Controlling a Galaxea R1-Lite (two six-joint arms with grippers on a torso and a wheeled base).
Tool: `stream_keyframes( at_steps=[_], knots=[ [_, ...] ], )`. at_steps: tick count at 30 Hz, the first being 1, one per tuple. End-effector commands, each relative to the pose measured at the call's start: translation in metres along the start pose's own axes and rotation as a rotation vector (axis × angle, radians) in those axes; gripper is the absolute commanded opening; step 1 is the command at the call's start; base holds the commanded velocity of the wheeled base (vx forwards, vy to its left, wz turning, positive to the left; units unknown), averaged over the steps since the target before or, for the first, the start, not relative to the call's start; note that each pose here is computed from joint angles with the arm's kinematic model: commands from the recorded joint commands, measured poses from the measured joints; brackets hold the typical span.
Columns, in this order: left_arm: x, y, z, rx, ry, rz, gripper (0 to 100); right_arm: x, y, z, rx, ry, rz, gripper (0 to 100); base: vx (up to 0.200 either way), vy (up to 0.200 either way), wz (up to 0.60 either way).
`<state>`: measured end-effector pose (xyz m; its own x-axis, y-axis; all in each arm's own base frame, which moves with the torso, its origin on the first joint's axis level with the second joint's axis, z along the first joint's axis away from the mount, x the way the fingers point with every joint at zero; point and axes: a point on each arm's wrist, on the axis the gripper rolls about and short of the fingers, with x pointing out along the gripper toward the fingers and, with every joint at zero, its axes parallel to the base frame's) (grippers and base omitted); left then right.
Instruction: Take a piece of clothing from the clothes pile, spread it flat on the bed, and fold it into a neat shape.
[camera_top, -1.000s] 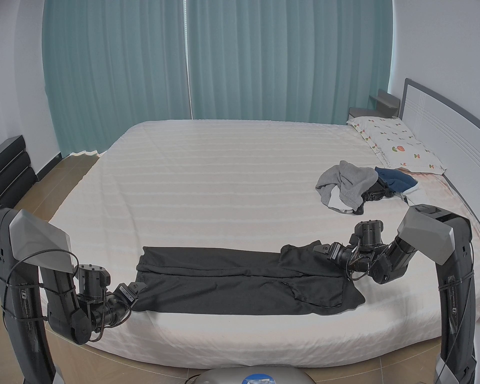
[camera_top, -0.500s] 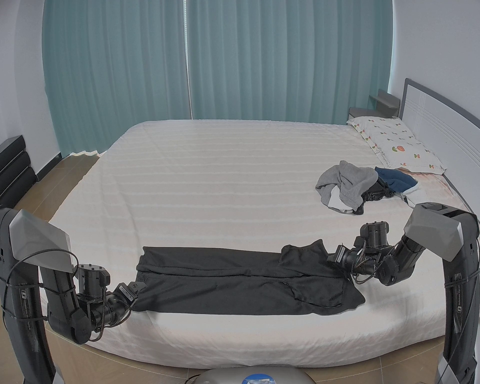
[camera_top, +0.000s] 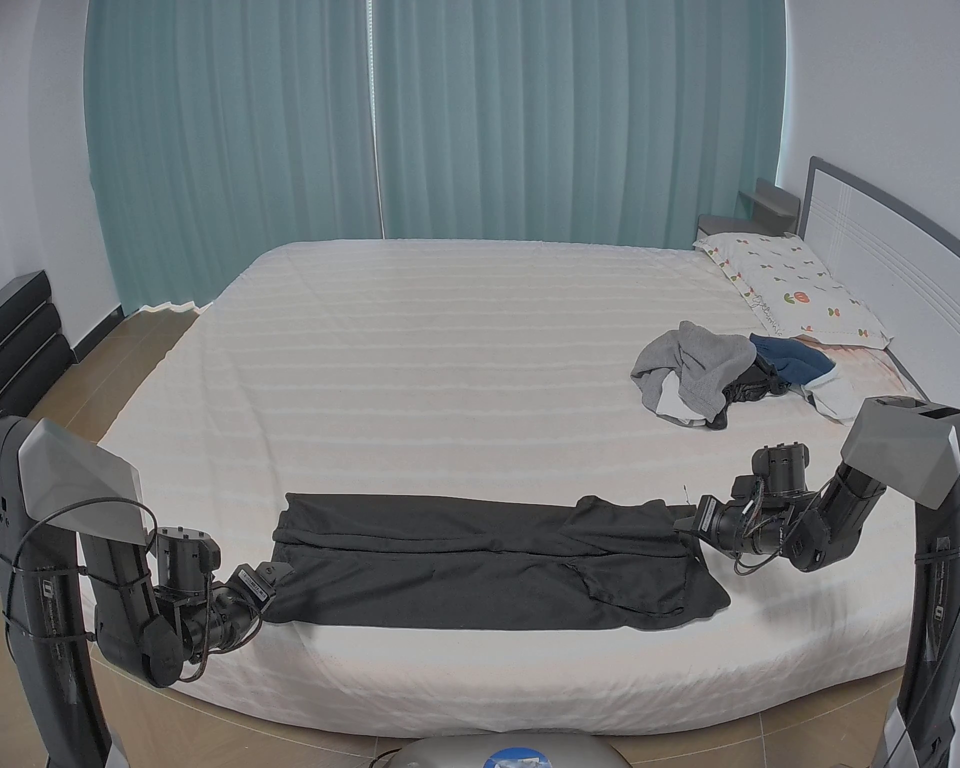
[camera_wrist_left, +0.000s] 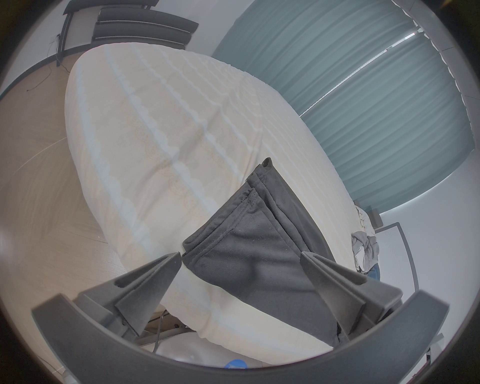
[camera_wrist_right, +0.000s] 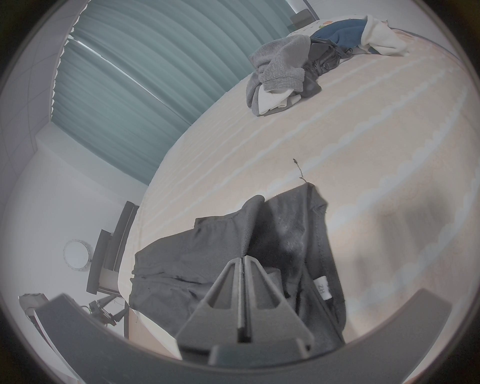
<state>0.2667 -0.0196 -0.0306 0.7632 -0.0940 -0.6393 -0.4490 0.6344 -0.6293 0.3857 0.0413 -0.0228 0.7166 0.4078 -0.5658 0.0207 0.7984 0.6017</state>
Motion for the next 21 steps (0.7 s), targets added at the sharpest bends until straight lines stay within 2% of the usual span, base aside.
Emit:
stream_keyframes(
  at_steps=[1,7,12,15,19,21],
  knots=[
    [0.0,-0.001,0.003,-0.007,-0.013,-0.009,100,-0.007,-0.003,-0.001,-0.009,0.006,-0.011,0,0.0,0.0,0.0],
    [-0.002,-0.017,0.021,-0.019,-0.091,-0.073,100,-0.009,-0.005,-0.005,-0.02,0.021,-0.02,0,0.0,0.0,0.0],
    [0.004,-0.032,0.033,-0.013,-0.122,-0.111,100,-0.008,-0.003,-0.01,-0.023,0.034,-0.018,0,0.0,0.0,0.0],
    [0.015,-0.04,0.039,-0.013,-0.11,-0.097,100,-0.008,-0.003,-0.011,-0.022,0.036,-0.018,0,0.0,0.0,0.0],
    [0.054,-0.063,0.059,-0.013,-0.108,-0.076,100,-0.007,-0.001,-0.012,-0.024,0.039,-0.013,0,0.0,0.0,0.0],
    [0.056,-0.063,0.06,-0.013,-0.108,-0.076,100,-0.007,-0.001,-0.012,-0.023,0.037,-0.013,0,0.0,0.0,0.0]
  ],
)
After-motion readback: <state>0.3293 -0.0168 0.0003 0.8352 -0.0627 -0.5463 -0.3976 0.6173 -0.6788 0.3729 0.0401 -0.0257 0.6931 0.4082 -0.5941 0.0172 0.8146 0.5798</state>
